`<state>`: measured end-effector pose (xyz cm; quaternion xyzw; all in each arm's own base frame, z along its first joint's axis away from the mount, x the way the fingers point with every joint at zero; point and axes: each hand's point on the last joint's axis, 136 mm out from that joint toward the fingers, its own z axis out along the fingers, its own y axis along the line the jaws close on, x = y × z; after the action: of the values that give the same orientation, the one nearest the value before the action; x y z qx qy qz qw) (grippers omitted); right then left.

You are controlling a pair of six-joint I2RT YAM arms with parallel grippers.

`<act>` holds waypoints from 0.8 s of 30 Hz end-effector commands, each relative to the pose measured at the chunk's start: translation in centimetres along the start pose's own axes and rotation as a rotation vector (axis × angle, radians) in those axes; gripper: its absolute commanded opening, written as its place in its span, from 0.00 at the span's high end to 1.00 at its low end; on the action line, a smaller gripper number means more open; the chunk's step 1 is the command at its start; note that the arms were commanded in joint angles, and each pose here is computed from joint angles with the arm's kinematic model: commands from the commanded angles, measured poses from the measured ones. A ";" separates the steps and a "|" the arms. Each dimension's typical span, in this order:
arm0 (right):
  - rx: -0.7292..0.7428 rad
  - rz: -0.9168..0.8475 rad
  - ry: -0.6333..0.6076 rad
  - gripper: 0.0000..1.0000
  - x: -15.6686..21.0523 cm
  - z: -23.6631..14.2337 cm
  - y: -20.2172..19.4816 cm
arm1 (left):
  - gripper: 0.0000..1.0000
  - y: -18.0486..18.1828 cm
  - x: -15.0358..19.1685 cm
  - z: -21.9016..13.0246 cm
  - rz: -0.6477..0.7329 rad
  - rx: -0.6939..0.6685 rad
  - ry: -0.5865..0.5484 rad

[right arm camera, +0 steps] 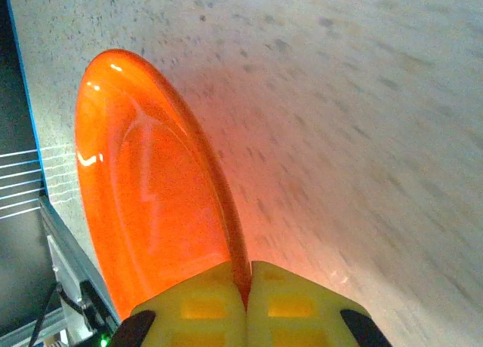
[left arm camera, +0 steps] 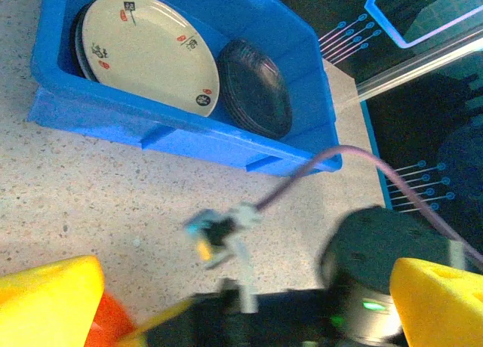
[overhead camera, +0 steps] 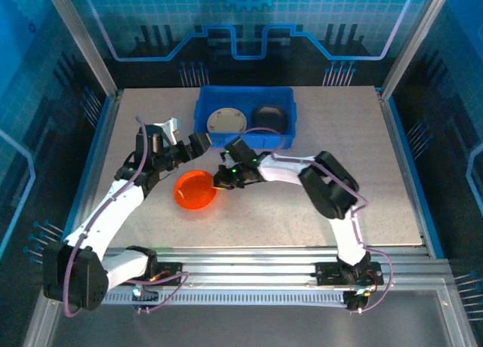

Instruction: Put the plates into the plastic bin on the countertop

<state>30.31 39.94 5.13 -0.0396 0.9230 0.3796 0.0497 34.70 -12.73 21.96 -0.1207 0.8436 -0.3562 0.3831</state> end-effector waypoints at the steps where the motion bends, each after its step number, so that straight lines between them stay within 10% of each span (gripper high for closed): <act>1: -0.006 -0.024 -0.070 1.00 -0.4 -5.1 -0.2 | 0.03 0.5 -0.1 -0.3 0.031 -0.026 -0.003; 17: -0.122 0.040 -0.223 1.00 -2.0 -15.7 -0.3 | 0.20 1.4 5.3 3.0 0.038 -0.029 0.155; 24: -0.156 0.043 -0.225 1.00 -2.4 -15.5 0.1 | 0.72 0.9 5.7 4.1 -0.013 0.029 0.171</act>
<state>31.69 28.80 15.45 0.0228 0.8923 0.4288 0.1393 33.71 -16.02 16.17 -0.0933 0.8757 -0.3563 0.3123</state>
